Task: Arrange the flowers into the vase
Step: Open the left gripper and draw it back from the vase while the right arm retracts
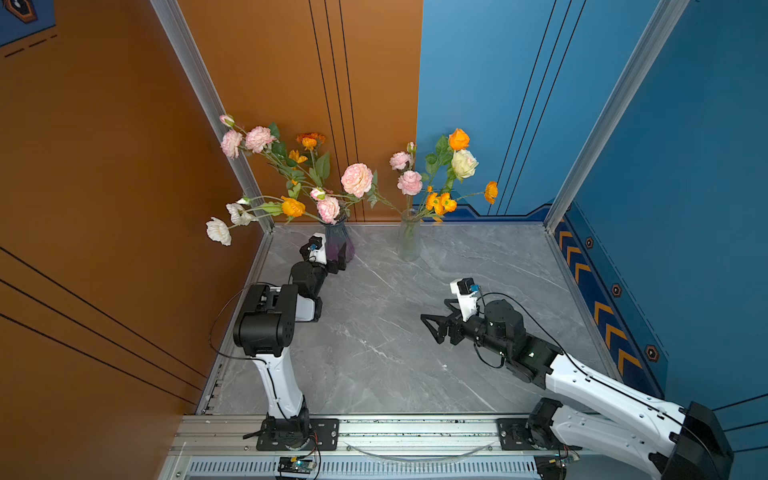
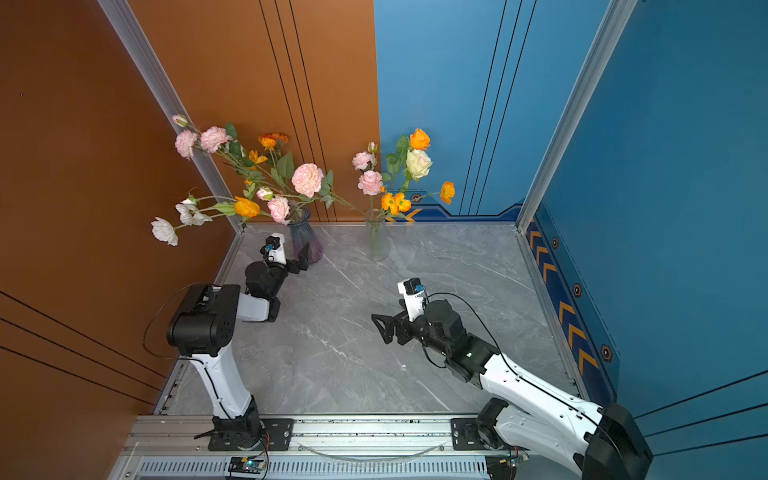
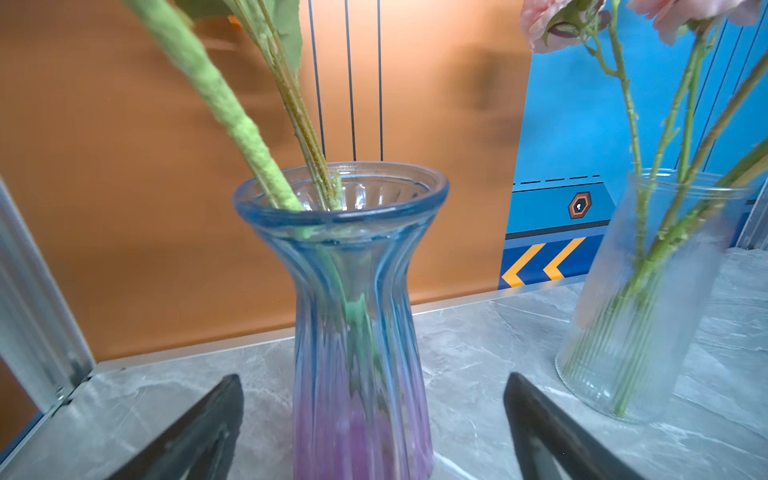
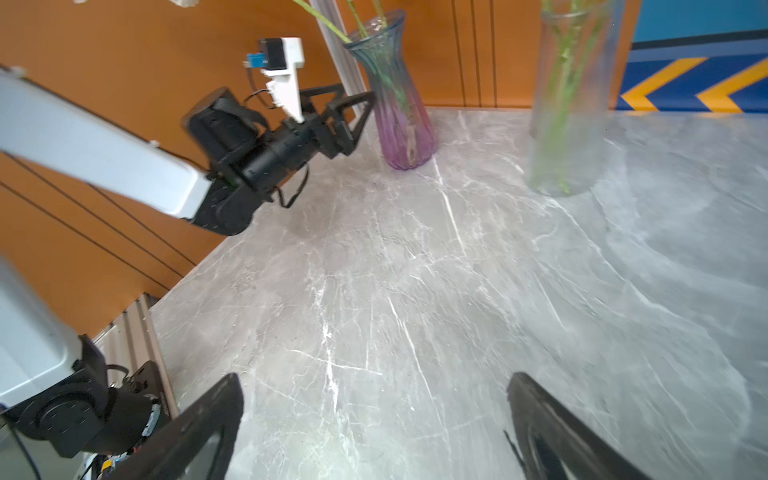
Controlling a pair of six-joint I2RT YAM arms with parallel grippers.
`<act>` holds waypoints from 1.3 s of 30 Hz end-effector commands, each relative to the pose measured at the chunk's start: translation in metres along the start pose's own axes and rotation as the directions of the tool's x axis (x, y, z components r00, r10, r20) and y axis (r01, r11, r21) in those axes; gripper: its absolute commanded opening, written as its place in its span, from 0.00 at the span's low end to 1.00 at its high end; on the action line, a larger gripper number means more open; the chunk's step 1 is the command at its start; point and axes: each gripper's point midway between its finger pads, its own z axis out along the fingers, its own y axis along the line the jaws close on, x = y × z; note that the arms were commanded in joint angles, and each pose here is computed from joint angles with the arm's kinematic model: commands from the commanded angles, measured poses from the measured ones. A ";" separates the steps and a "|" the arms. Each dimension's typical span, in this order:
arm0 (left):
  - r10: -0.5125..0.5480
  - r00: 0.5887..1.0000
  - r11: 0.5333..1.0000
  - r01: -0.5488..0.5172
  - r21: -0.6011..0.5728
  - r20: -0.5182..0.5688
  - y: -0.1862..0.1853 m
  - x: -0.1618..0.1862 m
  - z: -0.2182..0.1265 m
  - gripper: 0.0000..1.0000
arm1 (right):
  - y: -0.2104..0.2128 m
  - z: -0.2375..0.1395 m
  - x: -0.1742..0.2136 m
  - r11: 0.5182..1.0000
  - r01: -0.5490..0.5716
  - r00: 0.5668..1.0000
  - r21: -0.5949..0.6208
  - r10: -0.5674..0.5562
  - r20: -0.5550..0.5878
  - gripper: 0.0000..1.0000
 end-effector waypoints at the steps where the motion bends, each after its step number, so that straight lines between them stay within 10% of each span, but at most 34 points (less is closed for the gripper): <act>1: 0.036 0.998 0.983 -0.025 -0.183 0.058 0.008 -0.031 -0.037 0.98 | -0.045 -0.012 0.029 0.975 -0.121 0.989 0.183 0.135 -0.064 1.00; 10: 0.073 0.955 0.852 -0.210 -0.480 -0.287 0.000 -0.013 -0.165 0.98 | -0.114 -0.071 0.031 0.895 -0.220 0.975 0.389 0.216 0.053 1.00; 16: -0.029 0.949 0.837 -0.150 -0.527 -0.315 0.026 0.027 -0.213 0.98 | -0.189 -0.117 0.037 0.747 -0.250 0.968 0.616 0.182 0.172 1.00; 20: -0.111 0.955 0.848 -0.053 -0.527 -0.275 0.035 0.033 -0.207 0.98 | -0.231 -0.142 0.037 0.634 -0.351 0.935 0.689 0.190 0.301 1.00; 24: -0.092 0.949 0.882 -0.062 -0.467 -0.301 0.032 0.039 -0.176 0.98 | -0.251 -0.152 0.020 0.628 -0.422 0.885 0.654 0.127 0.448 1.00; 30: 0.045 0.945 0.934 -0.154 -0.321 -0.322 0.013 0.051 -0.141 0.98 | -0.271 -0.160 0.020 0.548 -0.260 0.938 0.795 -0.052 0.342 1.00; 39: 0.061 0.952 0.933 -0.161 -0.321 -0.300 0.014 0.068 -0.134 0.98 | -0.273 -0.124 0.021 0.615 -0.126 0.935 0.778 -0.188 0.300 1.00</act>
